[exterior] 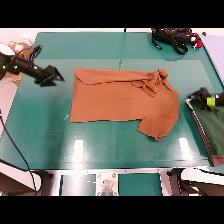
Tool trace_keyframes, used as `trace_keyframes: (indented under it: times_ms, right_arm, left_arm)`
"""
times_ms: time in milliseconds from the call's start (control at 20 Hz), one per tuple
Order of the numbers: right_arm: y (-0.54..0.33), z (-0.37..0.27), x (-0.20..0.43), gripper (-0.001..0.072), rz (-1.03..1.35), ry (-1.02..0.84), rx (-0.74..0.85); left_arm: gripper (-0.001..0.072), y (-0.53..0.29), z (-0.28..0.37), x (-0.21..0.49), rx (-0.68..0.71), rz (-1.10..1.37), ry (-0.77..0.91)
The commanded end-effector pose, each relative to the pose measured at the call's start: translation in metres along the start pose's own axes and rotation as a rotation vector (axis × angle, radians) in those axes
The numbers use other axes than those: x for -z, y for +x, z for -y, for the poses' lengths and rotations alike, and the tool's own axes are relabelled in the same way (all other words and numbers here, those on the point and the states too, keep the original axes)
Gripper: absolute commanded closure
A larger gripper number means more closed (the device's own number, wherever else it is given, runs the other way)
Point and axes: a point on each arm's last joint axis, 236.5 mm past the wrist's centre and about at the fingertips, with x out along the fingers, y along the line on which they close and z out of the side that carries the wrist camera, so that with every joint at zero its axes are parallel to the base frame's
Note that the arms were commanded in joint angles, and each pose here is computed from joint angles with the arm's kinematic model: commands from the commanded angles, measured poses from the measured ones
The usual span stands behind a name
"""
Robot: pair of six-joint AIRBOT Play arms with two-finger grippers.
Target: Fold the shirts.
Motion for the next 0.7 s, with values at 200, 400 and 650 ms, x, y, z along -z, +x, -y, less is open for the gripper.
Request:
trace_keyframes:
  times_ms: [200,400,650]
  right_arm:
    - [0.028,0.053,0.081,0.026,-0.147,0.187,0.041]
    - [0.058,0.039,0.081,0.0263,-0.17,0.185,-0.008]
    - [0.078,0.024,0.073,0.048,-0.176,0.155,-0.051]
  left_arm:
    - [0.0042,0.038,-0.034,0.098,0.038,-0.305,-0.229]
    - [0.0041,0.073,-0.041,0.132,0.067,-0.346,-0.317]
    - [0.0042,0.097,-0.038,0.152,0.119,-0.355,-0.39]
